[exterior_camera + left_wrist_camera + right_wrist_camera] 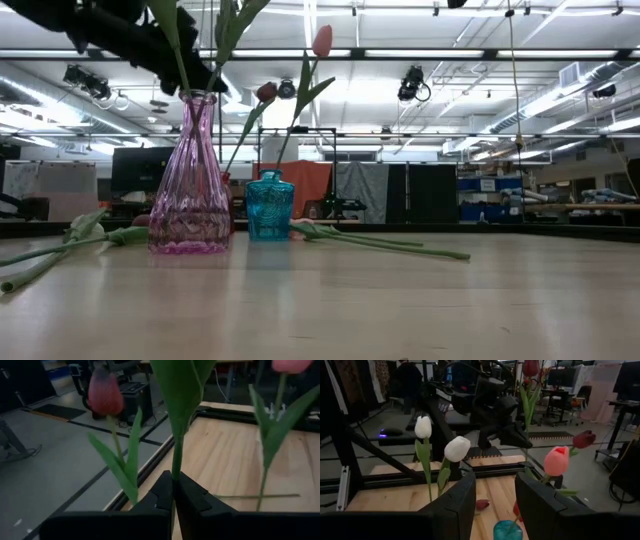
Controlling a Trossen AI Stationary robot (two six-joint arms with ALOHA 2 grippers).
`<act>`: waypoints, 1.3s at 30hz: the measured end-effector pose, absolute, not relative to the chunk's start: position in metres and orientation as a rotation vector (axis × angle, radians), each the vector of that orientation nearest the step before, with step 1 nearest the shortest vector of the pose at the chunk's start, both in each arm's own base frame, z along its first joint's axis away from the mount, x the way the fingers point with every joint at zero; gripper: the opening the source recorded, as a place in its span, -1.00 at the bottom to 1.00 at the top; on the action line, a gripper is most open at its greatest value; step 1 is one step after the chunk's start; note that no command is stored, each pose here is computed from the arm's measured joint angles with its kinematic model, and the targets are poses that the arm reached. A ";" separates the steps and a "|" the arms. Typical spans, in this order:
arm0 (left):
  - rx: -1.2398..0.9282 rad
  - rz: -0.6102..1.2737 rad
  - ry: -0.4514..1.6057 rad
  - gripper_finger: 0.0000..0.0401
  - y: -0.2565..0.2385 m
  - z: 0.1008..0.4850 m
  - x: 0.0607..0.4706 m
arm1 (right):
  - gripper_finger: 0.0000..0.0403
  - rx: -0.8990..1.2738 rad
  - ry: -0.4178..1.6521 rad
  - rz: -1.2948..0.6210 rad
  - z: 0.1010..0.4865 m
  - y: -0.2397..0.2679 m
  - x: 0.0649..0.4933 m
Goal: Sort flowers into vase by color
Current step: Put the top red tulip into the red vase, then put the top pink tulip into the blue vase
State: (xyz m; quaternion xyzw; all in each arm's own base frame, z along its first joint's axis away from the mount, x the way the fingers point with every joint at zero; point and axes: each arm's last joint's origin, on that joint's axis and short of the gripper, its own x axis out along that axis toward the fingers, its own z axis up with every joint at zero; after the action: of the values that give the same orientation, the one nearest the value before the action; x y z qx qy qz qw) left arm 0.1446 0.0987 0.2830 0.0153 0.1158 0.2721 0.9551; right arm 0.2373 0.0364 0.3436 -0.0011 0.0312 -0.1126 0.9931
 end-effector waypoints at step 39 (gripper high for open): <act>-0.129 0.595 0.392 -0.27 0.113 0.214 0.142 | -0.27 0.079 0.289 -0.390 0.292 0.040 0.272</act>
State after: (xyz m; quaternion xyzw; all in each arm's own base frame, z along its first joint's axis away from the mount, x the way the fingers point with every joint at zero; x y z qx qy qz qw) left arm 0.1421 0.1128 0.2144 -0.0630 0.1916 0.2912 0.9351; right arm 0.2719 0.0400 0.2922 0.0392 0.1432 -0.1928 0.9699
